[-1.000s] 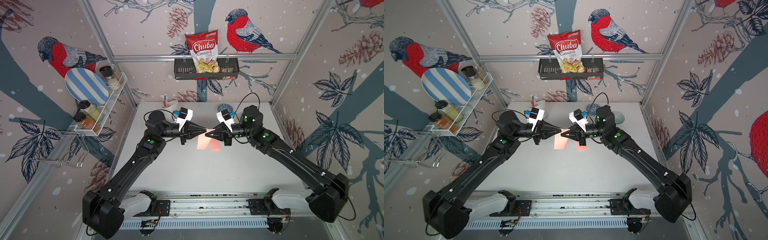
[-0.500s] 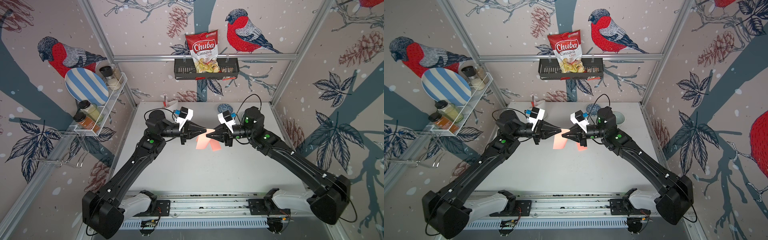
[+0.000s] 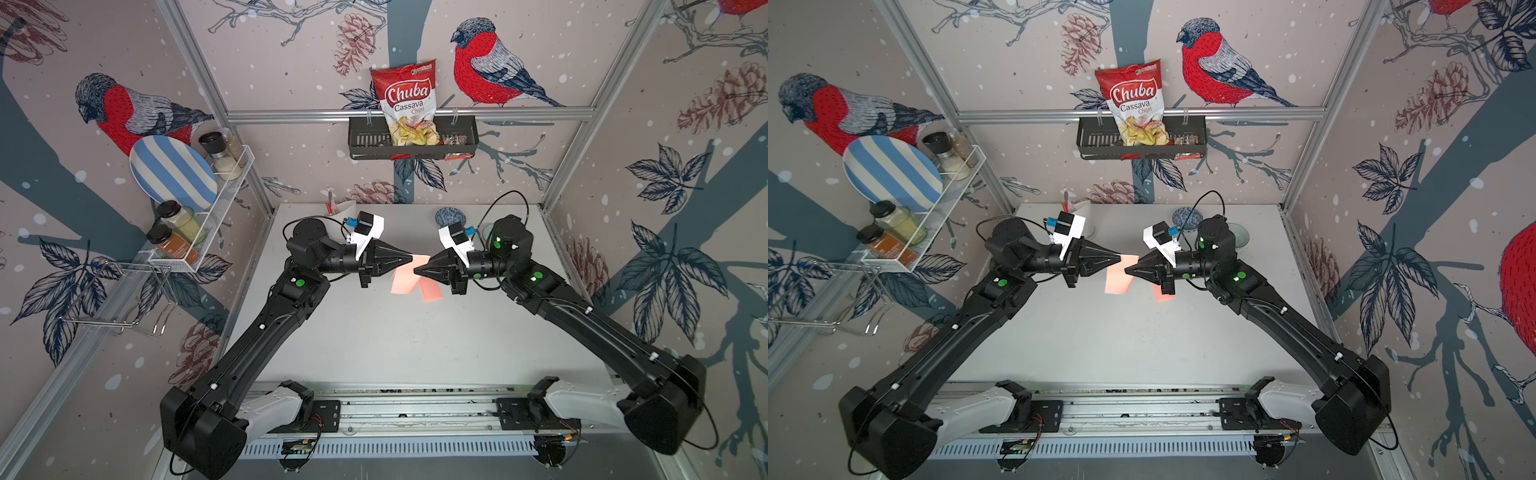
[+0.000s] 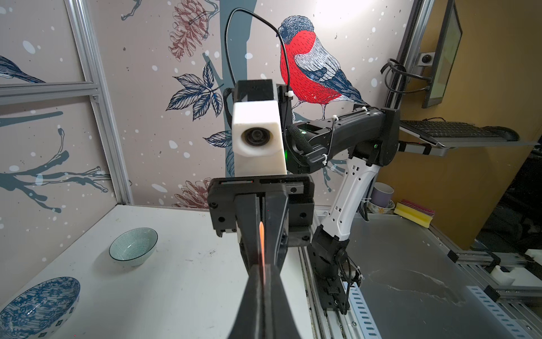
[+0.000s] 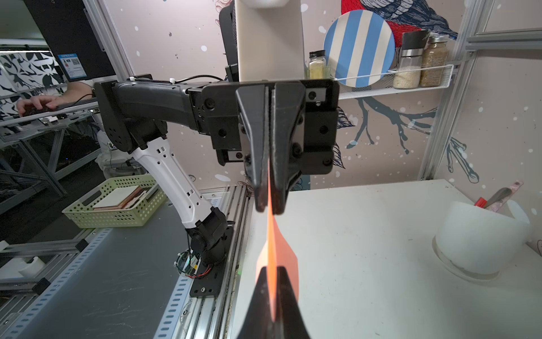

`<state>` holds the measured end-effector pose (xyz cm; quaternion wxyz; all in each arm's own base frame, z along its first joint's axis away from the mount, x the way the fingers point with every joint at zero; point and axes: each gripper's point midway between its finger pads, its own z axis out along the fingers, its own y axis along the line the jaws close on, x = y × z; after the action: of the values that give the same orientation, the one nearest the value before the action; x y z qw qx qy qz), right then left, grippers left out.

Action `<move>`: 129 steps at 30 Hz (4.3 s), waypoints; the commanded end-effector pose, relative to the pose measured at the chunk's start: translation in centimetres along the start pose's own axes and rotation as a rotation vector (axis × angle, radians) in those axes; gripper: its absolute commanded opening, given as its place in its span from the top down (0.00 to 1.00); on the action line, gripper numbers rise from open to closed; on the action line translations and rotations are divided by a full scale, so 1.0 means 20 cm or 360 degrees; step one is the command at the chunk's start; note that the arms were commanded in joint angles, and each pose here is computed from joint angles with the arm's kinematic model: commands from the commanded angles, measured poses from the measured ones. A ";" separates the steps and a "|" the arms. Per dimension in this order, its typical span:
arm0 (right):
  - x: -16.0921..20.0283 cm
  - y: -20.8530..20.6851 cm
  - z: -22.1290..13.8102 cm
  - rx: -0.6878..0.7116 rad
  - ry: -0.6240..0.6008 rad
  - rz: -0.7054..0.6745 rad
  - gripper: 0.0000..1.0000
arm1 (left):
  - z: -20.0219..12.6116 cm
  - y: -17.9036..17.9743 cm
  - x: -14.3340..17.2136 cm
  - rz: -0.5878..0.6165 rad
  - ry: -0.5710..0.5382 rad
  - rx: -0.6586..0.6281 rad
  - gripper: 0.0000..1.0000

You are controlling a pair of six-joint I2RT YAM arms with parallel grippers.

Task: Fold the square paper along the opposite sides
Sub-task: Smooth out the paper, then place the paper at the center of the board.

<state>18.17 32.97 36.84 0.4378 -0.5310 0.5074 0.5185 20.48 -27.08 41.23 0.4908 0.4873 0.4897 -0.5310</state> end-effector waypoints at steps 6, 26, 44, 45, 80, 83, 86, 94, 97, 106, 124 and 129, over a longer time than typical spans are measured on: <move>0.03 0.01 0.02 -0.0027 0.0016 0.0012 1.00 | -0.01 -0.02 -0.09 0.0118 -0.0051 -0.0009 1.00; 0.05 0.03 0.03 -0.0039 0.0024 -0.0007 1.00 | -0.02 -0.03 -0.13 0.0174 -0.0063 -0.0048 1.00; 0.06 0.04 0.02 -0.0029 0.0023 -0.0013 0.86 | -0.02 -0.04 -0.19 0.0211 -0.0076 -0.0055 1.00; 0.07 0.03 0.03 -0.0031 0.0029 -0.0010 0.73 | -0.02 -0.04 -0.19 0.0215 -0.0078 -0.0055 1.00; 0.16 0.08 0.02 -0.0050 0.0066 0.0000 1.00 | -0.03 -0.04 -0.20 0.0220 -0.0098 -0.0093 1.00; 0.16 0.07 0.02 -0.0020 0.0067 0.0009 0.75 | -0.03 -0.04 -0.20 0.0215 -0.0098 -0.0093 1.00; 0.15 0.07 0.02 -0.0015 0.0060 -0.0001 1.00 | -0.03 -0.04 -0.20 0.0208 -0.0098 -0.0097 1.00; 0.18 0.09 0.02 -0.0033 0.0071 0.0010 0.82 | -0.04 -0.05 -0.20 0.0215 -0.0110 -0.0107 1.00; 0.19 0.09 0.02 -0.0027 0.0074 0.0018 1.00 | -0.05 -0.06 -0.20 0.0216 -0.0114 -0.0111 1.00; 0.23 0.09 0.02 0.0022 0.0100 0.0028 0.98 | -0.05 -0.06 -0.20 0.0210 -0.0117 -0.0123 1.00; 0.00 -0.13 -0.45 0.1118 -0.0220 -0.0015 0.00 | -0.24 0.40 0.07 -0.0264 -0.0354 -0.0981 1.00; -0.03 -0.26 -0.68 0.1504 -0.0350 0.0047 0.00 | -0.24 0.53 0.33 -0.0562 -0.0343 -0.1073 1.00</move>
<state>22.23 22.77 37.22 0.6376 -0.2981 0.6303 0.3276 29.64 -23.65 34.76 0.5715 0.2064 0.6518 -0.4539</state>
